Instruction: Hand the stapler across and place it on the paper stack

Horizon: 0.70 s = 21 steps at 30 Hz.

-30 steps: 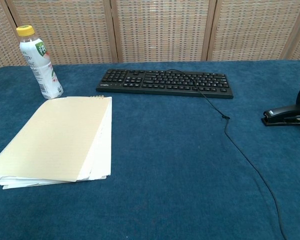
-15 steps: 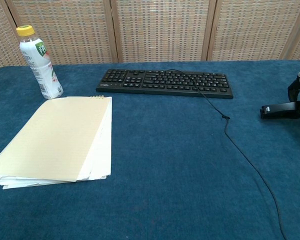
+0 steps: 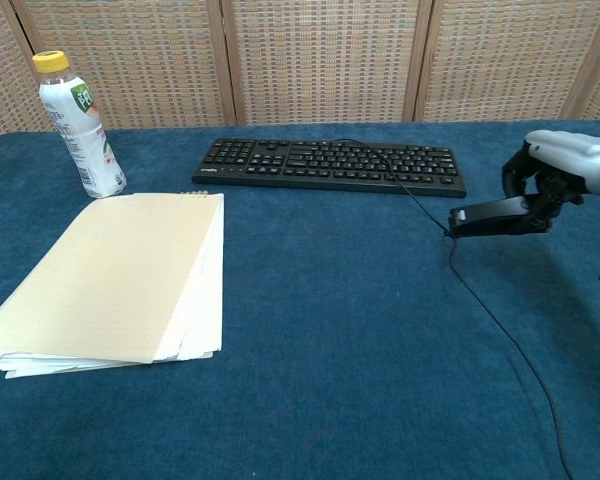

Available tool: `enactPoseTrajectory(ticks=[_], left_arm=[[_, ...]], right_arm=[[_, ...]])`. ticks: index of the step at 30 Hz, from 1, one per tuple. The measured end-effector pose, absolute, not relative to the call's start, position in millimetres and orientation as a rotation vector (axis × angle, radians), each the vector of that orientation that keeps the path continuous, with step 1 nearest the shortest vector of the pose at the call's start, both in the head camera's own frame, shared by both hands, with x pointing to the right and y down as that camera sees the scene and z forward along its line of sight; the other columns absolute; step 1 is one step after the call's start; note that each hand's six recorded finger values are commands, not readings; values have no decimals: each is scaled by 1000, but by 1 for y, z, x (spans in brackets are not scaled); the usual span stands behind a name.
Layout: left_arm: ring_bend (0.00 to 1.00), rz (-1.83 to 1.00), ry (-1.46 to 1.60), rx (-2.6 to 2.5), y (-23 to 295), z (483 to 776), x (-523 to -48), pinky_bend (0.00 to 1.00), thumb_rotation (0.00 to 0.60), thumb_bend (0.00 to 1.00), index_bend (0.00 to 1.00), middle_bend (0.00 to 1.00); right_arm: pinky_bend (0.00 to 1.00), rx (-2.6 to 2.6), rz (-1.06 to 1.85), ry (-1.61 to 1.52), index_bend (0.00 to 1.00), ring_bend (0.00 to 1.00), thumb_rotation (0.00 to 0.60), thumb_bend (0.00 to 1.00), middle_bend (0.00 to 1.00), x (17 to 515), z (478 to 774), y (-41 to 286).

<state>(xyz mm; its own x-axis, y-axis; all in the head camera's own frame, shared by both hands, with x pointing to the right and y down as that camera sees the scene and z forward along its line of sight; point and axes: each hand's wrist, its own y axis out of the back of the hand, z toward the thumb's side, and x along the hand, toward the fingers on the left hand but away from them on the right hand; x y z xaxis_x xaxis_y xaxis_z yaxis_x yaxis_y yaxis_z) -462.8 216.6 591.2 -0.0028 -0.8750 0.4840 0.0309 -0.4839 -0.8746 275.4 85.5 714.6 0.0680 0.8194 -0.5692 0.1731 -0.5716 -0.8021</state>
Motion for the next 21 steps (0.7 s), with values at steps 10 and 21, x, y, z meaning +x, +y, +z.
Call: enactPoseTrajectory(ticks=[10, 21], left_arm=[[0, -1608, 901, -1547, 216, 596, -467, 0, 600, 198, 0, 0], [0, -1619, 910, -1563, 215, 598, -472, 0, 600, 199, 0, 0]], right_arm=[[831, -1948, 1440, -929, 820, 760, 600, 376, 685, 165, 705, 105], [803, -1989, 1414, -847, 797, 719, 600, 343, 653, 91, 722, 121]])
